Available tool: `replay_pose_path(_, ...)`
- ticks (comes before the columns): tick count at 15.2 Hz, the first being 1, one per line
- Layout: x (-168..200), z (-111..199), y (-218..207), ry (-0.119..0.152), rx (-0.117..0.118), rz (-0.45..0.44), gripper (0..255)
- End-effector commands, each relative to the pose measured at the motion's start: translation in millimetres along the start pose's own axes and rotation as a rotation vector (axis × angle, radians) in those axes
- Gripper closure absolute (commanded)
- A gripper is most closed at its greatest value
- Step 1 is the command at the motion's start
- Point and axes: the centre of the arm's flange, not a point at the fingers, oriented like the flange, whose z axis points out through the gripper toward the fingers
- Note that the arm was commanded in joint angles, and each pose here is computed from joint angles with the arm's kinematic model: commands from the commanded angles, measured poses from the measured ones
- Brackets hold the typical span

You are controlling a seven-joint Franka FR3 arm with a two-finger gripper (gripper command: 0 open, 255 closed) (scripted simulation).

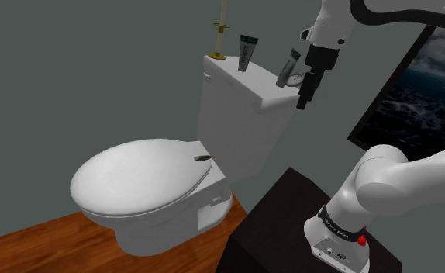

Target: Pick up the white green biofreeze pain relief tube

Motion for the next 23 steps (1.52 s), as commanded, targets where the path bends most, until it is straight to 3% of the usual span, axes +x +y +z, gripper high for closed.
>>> replay_pose_path(1, 0.0, 0.0, 0.0, 0.000, 0.000, 0.000, 0)
replay_pose_path(13, 93.5, -58.9, 93.0, 0.095, -0.003, 0.523, 0)
replay_pose_path(23, 122.7, -113.0, 196.9, 0.174, -0.006, 0.958, 0)
